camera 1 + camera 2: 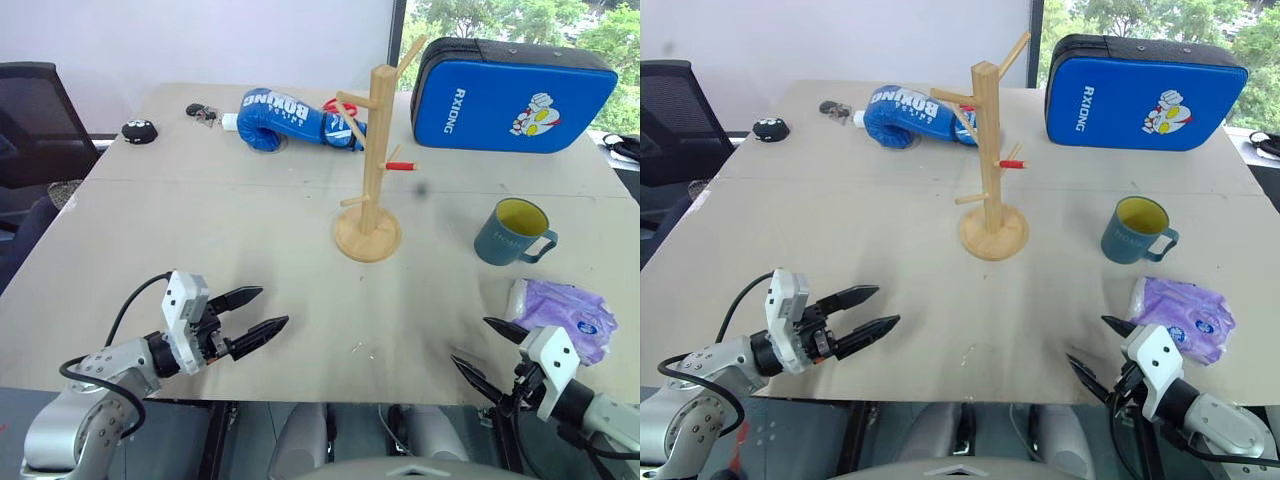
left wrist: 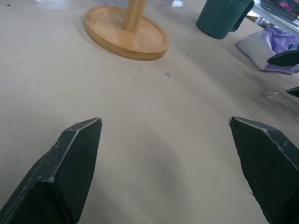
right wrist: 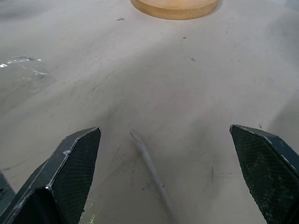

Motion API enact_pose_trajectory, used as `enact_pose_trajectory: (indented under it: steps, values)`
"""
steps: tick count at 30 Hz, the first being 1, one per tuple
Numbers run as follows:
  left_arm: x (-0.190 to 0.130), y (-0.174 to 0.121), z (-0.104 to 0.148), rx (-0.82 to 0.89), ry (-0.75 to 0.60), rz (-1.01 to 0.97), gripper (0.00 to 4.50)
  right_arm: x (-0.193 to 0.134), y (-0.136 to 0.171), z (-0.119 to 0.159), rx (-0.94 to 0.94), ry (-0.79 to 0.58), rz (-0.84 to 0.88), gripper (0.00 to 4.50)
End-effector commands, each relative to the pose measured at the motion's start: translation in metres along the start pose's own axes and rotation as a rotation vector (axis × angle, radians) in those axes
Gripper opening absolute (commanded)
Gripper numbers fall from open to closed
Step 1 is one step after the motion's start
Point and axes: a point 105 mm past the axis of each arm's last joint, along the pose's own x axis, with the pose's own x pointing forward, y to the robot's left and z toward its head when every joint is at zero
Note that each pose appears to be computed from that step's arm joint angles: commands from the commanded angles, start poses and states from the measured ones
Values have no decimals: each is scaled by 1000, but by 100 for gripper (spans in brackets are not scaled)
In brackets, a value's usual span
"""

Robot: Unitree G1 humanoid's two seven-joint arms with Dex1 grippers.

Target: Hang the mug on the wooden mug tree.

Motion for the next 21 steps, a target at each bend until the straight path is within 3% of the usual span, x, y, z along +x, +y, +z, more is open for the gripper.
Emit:
enact_pose_trajectory:
  steps: [1, 6, 9, 12, 17, 21]
  values:
    - [1, -6, 21, 64, -38, -78, 450, -2, -6, 14, -41, -56, -42, 447]
    - [5, -42, 46, 139, -51, -387, 450, -6, -26, 33, -182, -5, -149, 447]
    - [6, -58, 50, 155, -29, -536, 450, -17, -35, 44, -184, 27, -93, 447]
    - [14, -64, 52, 189, -21, -617, 450, -40, -67, 45, -241, 132, -186, 447]
    - [24, -65, 57, 195, -46, -642, 450, -53, -88, 22, -257, 286, -224, 447]
    - [28, -68, 57, 199, -53, -653, 450, -50, -90, -21, -158, 421, -154, 447]
